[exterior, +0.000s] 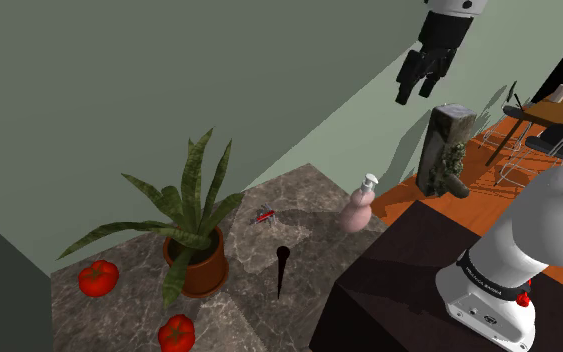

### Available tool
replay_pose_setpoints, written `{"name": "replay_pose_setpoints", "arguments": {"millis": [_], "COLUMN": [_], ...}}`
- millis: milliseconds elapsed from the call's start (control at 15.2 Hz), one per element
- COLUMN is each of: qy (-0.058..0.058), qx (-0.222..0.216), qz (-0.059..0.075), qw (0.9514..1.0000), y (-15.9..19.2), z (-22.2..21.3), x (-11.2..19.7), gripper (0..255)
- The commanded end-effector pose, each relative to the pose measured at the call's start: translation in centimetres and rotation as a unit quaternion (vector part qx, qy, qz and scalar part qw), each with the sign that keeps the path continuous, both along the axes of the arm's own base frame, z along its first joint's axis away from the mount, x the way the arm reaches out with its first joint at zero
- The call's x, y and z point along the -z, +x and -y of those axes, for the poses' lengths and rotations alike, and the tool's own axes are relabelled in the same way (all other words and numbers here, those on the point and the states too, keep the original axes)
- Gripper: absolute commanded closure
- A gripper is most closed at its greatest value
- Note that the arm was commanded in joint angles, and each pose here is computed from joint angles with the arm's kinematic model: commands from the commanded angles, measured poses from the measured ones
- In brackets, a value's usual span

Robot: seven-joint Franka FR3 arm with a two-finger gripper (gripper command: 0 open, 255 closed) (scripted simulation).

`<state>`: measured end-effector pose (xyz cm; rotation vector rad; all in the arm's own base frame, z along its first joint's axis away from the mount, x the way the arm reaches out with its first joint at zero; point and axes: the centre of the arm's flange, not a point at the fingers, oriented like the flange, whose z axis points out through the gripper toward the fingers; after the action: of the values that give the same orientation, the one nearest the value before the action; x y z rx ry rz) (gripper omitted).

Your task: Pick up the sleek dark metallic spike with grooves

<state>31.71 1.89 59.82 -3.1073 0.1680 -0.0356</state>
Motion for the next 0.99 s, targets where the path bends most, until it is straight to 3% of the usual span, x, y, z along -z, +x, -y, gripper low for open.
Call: {"name": "replay_pose_setpoints", "arguments": {"millis": [0, 924], "qy": [0.000, 0.040], "qx": [0.000, 0.002], "qz": [0.000, -0.002], "qw": [1.0000, 0.9992], "y": [0.0, 2.2], "z": [0.0, -10.3], "x": [0.0, 14.3], "gripper": [0, 0]}}
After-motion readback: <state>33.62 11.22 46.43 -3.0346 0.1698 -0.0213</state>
